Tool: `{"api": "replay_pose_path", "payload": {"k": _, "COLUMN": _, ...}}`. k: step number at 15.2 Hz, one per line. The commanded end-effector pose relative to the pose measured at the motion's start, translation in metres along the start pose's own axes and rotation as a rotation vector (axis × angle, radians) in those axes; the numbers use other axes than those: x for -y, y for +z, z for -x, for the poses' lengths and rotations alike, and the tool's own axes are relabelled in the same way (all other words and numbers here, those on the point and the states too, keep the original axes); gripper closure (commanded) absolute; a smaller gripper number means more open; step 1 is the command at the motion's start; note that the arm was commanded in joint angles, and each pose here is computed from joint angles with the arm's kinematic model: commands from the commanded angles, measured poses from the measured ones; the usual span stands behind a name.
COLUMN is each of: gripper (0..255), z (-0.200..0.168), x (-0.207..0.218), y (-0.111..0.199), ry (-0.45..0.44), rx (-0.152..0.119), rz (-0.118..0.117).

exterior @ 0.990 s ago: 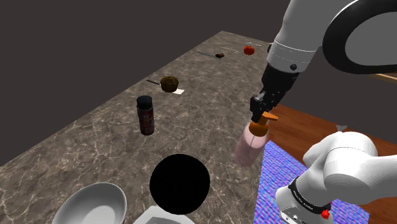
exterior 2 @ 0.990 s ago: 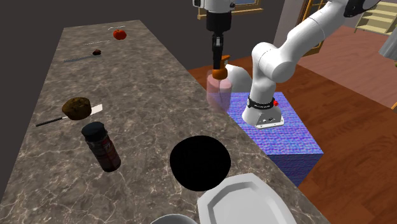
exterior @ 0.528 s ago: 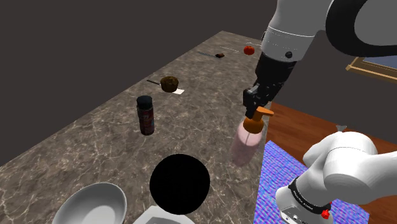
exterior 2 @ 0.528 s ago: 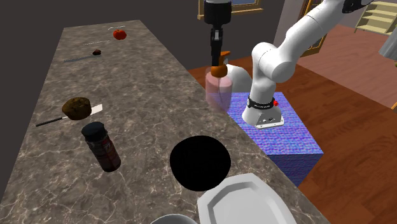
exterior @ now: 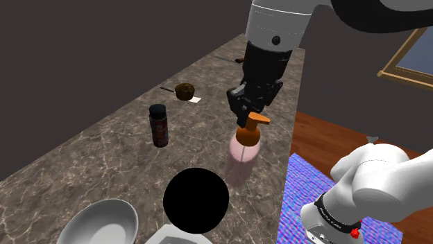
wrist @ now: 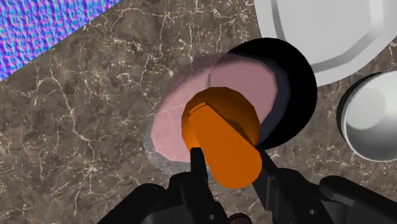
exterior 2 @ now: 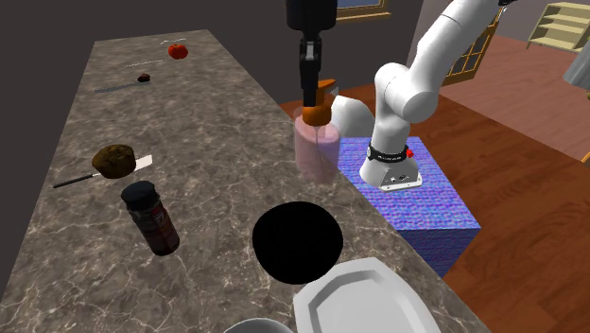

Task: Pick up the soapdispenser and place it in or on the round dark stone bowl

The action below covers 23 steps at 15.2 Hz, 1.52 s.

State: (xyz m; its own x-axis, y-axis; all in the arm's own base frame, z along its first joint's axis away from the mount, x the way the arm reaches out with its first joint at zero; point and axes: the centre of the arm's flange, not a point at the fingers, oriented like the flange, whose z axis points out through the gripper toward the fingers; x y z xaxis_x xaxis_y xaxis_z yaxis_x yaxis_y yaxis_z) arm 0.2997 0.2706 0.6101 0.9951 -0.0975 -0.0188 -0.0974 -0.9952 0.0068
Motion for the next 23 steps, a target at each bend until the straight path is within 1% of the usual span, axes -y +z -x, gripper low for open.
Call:
{"api": "replay_pose_path", "payload": {"k": 1, "gripper": 255, "z": -0.007, "x": 0.026, "y": -0.009, "ry": 0.001, "rx": 0.001, "rz": -0.002}}
{"api": "replay_pose_path", "payload": {"k": 6, "gripper": 255, "z": -0.02, "x": 0.087, "y": -0.028, "ry": 0.001, "rx": 0.001, "rz": -0.002}}
{"api": "replay_pose_path", "payload": {"k": 7, "gripper": 255, "z": -0.024, "x": 0.106, "y": -0.034, "ry": 0.001, "rx": 0.001, "rz": -0.002}}
{"api": "replay_pose_path", "payload": {"k": 23, "gripper": 255, "z": -0.026, "x": 0.107, "y": 0.05, "ry": 0.001, "rx": 0.001, "rz": -0.002}}
